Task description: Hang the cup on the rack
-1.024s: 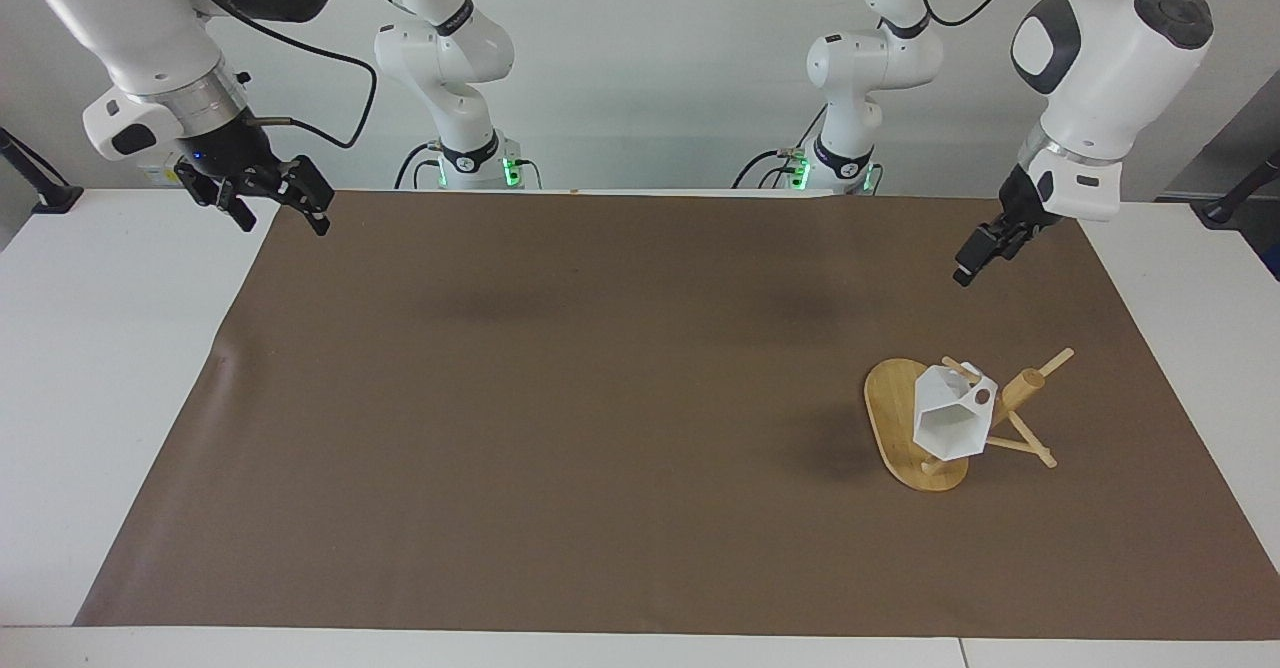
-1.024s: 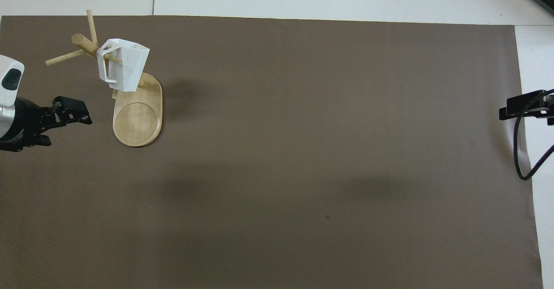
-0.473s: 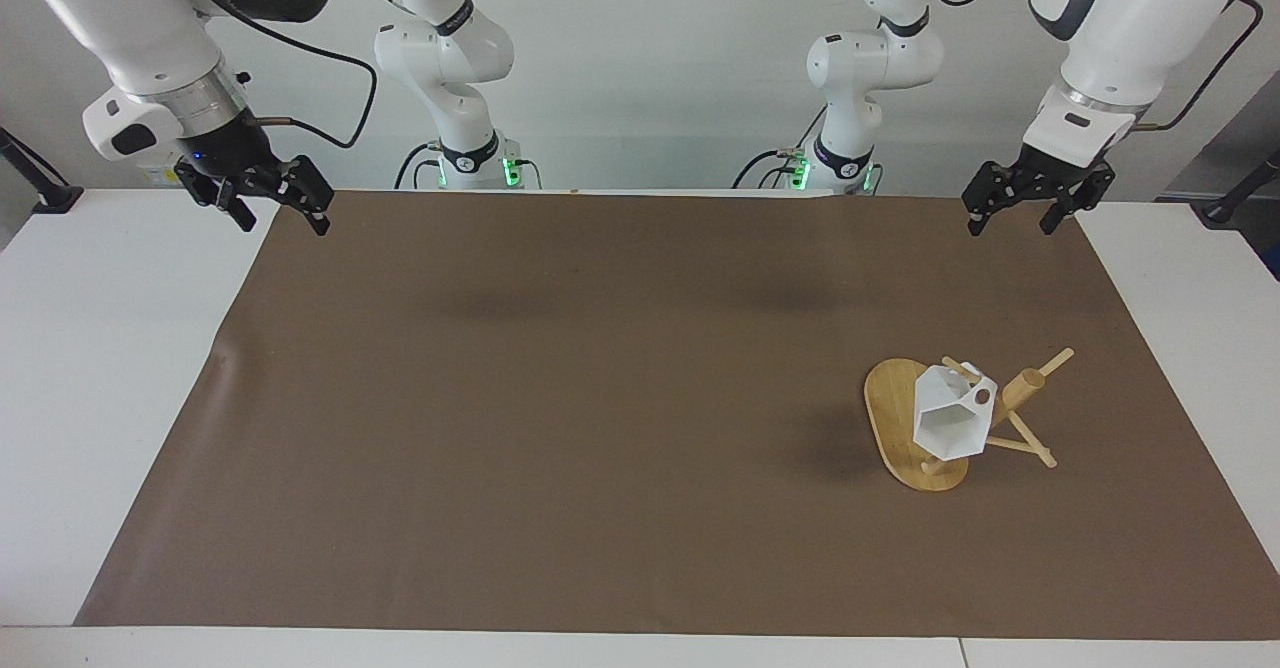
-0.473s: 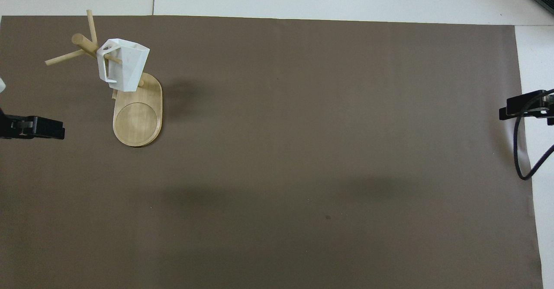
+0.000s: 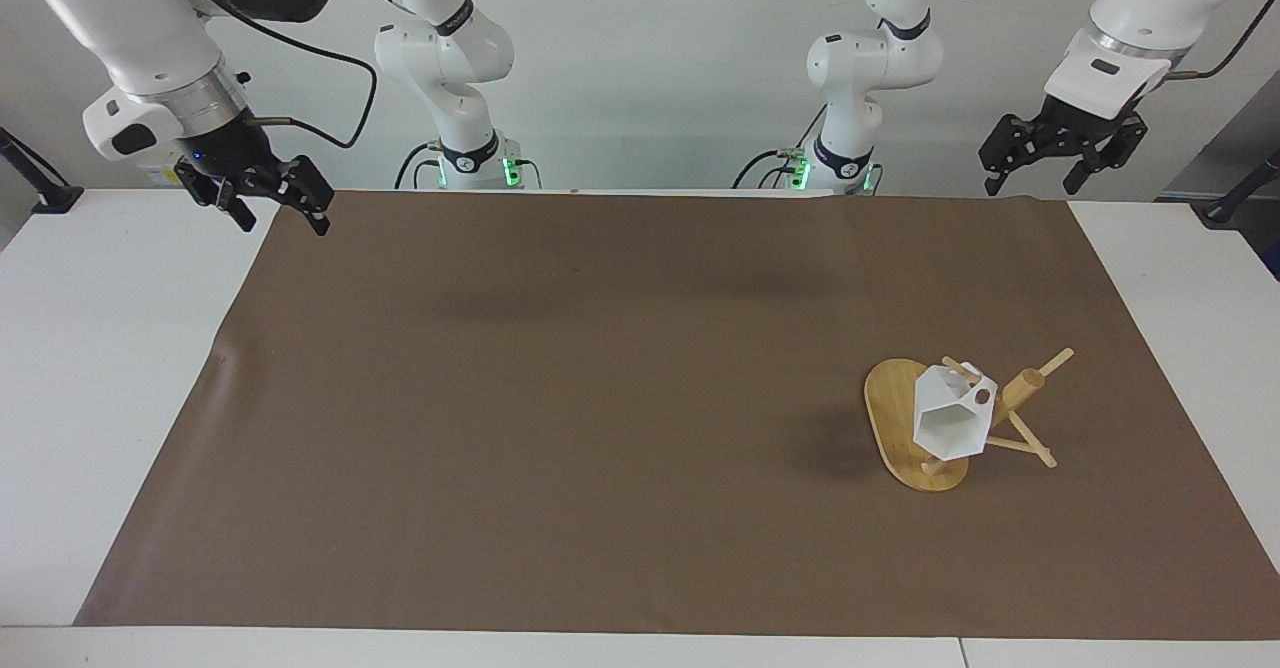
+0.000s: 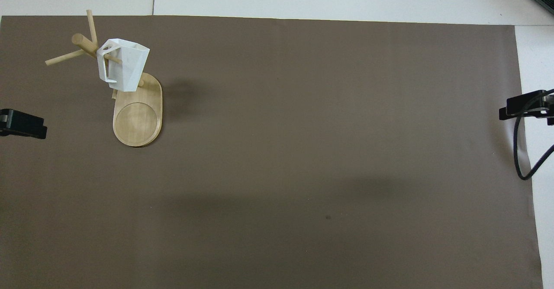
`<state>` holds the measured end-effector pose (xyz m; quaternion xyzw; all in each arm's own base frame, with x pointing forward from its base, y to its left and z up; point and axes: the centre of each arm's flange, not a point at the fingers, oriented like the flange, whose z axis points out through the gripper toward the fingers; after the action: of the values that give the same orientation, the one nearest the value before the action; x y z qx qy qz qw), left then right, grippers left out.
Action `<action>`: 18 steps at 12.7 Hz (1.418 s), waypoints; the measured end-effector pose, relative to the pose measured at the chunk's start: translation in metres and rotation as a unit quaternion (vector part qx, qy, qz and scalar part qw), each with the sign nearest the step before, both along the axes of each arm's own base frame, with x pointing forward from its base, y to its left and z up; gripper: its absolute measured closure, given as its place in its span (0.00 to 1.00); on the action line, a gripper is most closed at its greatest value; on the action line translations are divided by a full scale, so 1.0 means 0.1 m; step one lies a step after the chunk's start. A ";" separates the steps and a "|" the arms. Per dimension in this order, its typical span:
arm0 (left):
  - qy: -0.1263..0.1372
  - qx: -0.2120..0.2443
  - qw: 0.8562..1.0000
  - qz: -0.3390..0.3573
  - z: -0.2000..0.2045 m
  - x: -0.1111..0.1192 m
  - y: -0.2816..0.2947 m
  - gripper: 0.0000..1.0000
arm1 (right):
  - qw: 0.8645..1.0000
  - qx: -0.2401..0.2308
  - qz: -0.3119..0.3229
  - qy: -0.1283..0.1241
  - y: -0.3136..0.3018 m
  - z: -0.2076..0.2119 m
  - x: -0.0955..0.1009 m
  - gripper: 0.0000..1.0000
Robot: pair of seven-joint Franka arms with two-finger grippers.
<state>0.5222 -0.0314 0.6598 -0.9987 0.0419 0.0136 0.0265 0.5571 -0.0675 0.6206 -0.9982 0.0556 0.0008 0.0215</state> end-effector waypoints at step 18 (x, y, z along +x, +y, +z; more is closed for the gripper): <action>-0.025 -0.031 0.999 -0.005 -0.06 0.01 -0.10 0.00 | 1.000 0.000 0.000 0.000 0.00 0.00 0.00 0.00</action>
<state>0.5230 -0.0412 0.6536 -0.9988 0.0463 -0.0128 -0.0031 0.5571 -0.0675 0.6205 -0.9982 0.0556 0.0009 0.0215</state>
